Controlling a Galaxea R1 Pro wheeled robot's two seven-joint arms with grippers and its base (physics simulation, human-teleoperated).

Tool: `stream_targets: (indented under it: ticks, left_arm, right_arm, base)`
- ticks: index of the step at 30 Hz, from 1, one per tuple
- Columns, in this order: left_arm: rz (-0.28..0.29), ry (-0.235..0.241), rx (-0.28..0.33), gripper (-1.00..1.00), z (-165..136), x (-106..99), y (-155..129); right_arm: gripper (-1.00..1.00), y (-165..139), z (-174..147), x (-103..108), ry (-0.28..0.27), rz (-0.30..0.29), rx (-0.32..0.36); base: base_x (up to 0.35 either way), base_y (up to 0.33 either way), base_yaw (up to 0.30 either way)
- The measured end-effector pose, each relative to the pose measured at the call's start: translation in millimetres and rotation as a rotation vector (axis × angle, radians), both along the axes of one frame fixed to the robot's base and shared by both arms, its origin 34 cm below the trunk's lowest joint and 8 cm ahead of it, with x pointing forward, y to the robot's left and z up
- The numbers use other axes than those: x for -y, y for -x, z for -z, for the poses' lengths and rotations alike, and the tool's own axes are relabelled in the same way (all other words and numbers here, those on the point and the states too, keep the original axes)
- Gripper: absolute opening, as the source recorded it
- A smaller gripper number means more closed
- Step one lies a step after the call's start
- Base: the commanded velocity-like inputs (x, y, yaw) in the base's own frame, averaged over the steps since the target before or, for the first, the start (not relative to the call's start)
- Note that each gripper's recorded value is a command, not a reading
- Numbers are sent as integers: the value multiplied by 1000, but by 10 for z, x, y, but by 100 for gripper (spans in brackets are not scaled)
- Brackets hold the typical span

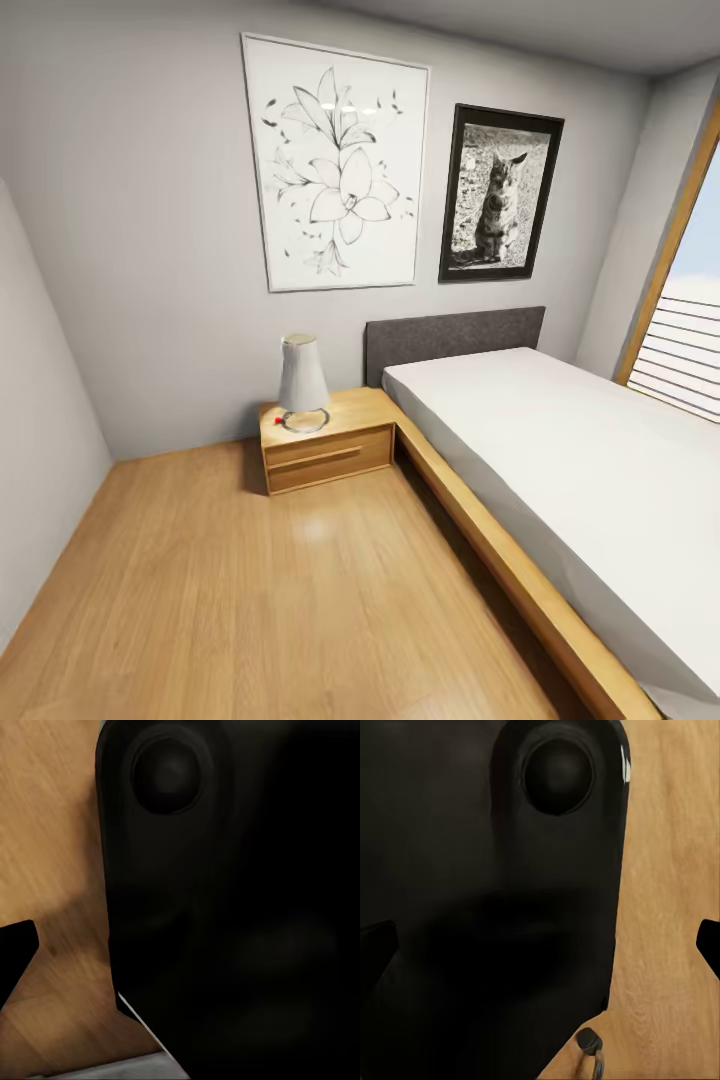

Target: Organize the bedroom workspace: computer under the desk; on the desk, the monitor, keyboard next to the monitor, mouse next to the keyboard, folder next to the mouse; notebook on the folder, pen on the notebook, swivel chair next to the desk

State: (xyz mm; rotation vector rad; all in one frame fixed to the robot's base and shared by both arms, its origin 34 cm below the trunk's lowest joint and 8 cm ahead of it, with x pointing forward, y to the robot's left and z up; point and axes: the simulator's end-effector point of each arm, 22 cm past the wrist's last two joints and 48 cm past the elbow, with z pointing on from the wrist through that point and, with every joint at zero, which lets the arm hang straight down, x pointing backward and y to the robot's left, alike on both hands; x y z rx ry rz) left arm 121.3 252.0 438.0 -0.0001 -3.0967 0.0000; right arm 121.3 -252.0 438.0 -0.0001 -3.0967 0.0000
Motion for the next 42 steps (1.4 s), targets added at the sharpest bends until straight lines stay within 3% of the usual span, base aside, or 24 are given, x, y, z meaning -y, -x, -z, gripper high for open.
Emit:
stream_targets:
  ticks: [6,9,16,23,26,27,28,29,33,36,38,42]
  left_arm:
    - [2,25,19,100,-83,215,-98]
    - [2,42,24,100,-138,347,-122]
    - [3,41,28,100,-251,341,-143]
    - [11,45,25,100,-364,362,-136]
    - [-2,35,57,100,-408,311,-252]
    - [-5,32,140,100,-435,287,-571]
    - [-8,23,211,100,-476,224,-825]
    - [-11,14,272,100,-526,155,-1047]
    - [-33,0,400,100,-707,39,-1549]
    - [-47,-2,458,100,-831,10,-1791]
    - [-55,-4,510,100,-928,-20,-2006]
    - [-56,-17,546,100,-985,-145,-2132]
  right_arm:
    - [100,-52,-84,-191,-23,-3,13]
    - [100,-99,-132,-158,-18,0,27]
    - [100,-169,-245,-41,-5,-3,61]
    - [100,-268,-360,-51,-3,8,103]
    - [100,-385,-412,-125,-12,11,137]
    - [100,-1062,-560,-139,-13,16,405]
    - [100,-1894,-820,-150,-16,18,609]
    - [100,-2277,-1010,-154,-17,21,710]
    - [100,-2741,-1341,-138,-16,47,842]
    - [100,-3012,-1528,-100,-14,85,901]
    - [100,-3323,-1689,-34,-15,146,956]
    - [100,-3421,-1731,25,-8,193,992]
  base:
    - [0,0,0]
    - [0,0,0]
    - [0,0,0]
    - [0,0,0]
    - [0,0,0]
    - [0,0,0]
    - [0,0,0]
    - [0,0,0]
    - [0,0,0]
    - [0,0,0]
    - [0,0,0]
    - [0,0,0]
